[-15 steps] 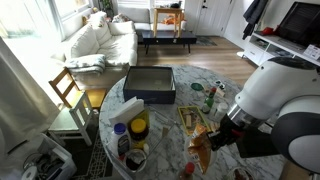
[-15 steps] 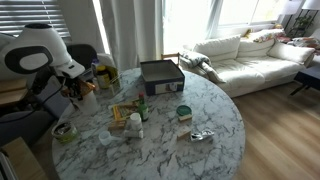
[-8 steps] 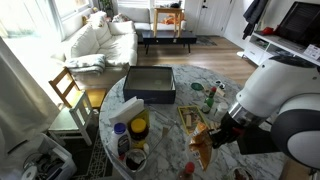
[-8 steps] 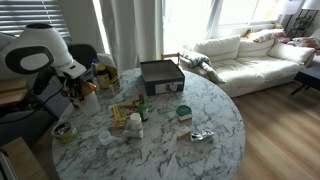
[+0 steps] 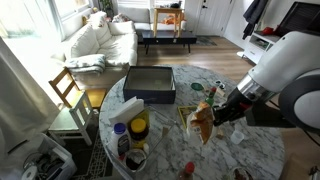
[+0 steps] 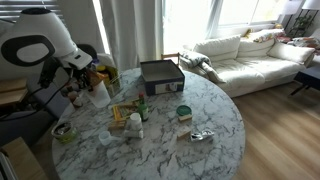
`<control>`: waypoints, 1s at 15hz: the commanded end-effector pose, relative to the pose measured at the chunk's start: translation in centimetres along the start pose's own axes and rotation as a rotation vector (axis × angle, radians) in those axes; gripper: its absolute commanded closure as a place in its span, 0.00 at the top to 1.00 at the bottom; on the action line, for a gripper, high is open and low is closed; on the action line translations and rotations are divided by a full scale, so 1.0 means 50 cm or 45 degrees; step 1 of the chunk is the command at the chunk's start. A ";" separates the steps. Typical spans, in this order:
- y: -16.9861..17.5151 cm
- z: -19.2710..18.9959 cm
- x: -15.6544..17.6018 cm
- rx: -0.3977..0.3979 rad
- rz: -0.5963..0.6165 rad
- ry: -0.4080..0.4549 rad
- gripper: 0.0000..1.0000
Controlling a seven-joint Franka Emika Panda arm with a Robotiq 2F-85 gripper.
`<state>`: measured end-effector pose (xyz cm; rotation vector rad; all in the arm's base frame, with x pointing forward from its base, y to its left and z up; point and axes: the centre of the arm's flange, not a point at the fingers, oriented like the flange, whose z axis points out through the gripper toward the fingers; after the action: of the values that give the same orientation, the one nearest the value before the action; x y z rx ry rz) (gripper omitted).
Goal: Move the clear cup backwards and put the orange packet in the cup, put the green sauce bottle on the table then put the clear cup in the clear container
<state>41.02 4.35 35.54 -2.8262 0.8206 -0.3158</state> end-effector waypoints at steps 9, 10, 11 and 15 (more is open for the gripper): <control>-0.129 -0.141 0.136 0.279 -0.254 -0.015 0.01; -0.144 -0.146 0.143 0.289 -0.290 -0.022 0.01; -0.162 -0.141 0.146 0.304 -0.322 -0.029 0.01; -0.214 -0.073 0.146 0.314 -0.415 -0.069 0.01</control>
<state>49.07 7.51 45.25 -2.7068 0.3553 -0.4122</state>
